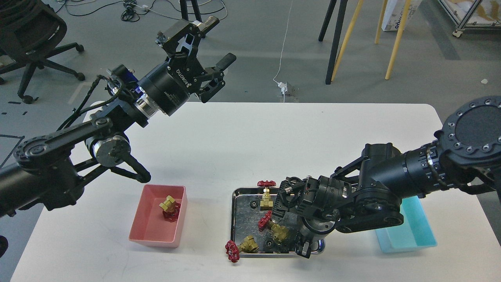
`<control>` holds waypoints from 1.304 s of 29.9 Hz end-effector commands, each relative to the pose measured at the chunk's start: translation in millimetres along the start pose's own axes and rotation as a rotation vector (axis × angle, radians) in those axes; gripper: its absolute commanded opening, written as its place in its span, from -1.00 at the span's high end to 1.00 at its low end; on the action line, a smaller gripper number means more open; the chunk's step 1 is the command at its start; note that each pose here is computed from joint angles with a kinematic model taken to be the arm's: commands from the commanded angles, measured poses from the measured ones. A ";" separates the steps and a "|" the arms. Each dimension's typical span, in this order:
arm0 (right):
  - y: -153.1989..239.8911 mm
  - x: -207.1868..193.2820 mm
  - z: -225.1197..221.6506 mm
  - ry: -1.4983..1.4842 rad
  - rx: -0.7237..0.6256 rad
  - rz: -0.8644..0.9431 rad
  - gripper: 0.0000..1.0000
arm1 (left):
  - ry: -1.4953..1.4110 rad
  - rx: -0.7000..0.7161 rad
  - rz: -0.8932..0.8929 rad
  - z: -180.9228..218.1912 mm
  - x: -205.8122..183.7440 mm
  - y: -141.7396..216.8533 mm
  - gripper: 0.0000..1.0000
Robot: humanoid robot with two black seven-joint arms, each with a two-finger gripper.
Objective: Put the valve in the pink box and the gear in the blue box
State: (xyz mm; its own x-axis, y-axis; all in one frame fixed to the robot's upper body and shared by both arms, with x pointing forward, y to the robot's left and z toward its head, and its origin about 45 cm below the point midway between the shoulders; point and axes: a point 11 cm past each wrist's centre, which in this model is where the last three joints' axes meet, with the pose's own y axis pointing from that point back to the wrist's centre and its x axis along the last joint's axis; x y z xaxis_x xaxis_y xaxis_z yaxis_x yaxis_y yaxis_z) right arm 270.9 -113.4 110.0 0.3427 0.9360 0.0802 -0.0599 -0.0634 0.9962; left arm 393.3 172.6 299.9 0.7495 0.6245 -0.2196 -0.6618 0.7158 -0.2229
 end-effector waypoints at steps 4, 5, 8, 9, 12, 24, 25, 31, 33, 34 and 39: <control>72.8 22.5 49.8 -0.128 -0.076 0.130 0.99 | 0.001 0.000 -0.002 -0.1 0.1 0.1 -0.68; 84.4 20.4 57.9 -0.151 -0.088 0.148 0.99 | 0.001 0.000 -0.002 -0.1 0.1 0.1 -0.68; 117.9 -11.5 89.3 -0.255 -0.137 0.183 0.99 | 0.002 0.002 -0.002 -0.6 0.0 0.3 -0.68; 123.8 -31.7 98.5 -0.306 -0.153 0.181 0.99 | 0.003 0.005 -0.004 -1.4 -0.7 0.4 -0.68; 127.7 -101.4 119.7 -0.464 -0.211 0.135 0.99 | 0.004 0.011 -0.005 -3.9 -1.1 1.4 -0.68; 83.5 -196.5 102.1 -0.619 -0.176 0.022 0.67 | 0.055 0.029 -0.006 -24.3 -10.0 5.0 -0.68; 83.3 -194.3 102.3 -0.625 -0.173 0.031 0.34 | 0.055 0.029 -0.004 -24.3 -9.9 5.0 -0.68; 91.7 -177.2 110.2 -0.656 -0.164 0.112 -1.00 | 0.058 0.028 -0.005 -25.5 -11.1 4.4 -0.68; 105.9 -166.8 122.0 -0.711 -0.169 0.186 -1.00 | 0.059 0.030 -0.005 -26.0 -11.2 4.6 -0.68; 113.6 -163.3 126.5 -0.765 -0.156 0.229 -1.00 | 0.056 0.029 -0.005 -25.2 -10.8 4.5 -0.68; 179.9 -142.0 181.8 -1.141 -0.080 0.572 -1.00 | 0.021 0.032 0.033 -20.1 7.2 9.7 -0.68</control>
State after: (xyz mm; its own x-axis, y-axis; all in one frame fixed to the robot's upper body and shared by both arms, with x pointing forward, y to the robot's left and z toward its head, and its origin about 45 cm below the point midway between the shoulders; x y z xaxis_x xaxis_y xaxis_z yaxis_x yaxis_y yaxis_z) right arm 350.3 -320.9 243.0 0.8751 0.2143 0.4339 -0.3970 -0.1947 0.8969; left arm 384.1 166.8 276.3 0.7416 0.6159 -0.2657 -0.6666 0.7208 -0.1898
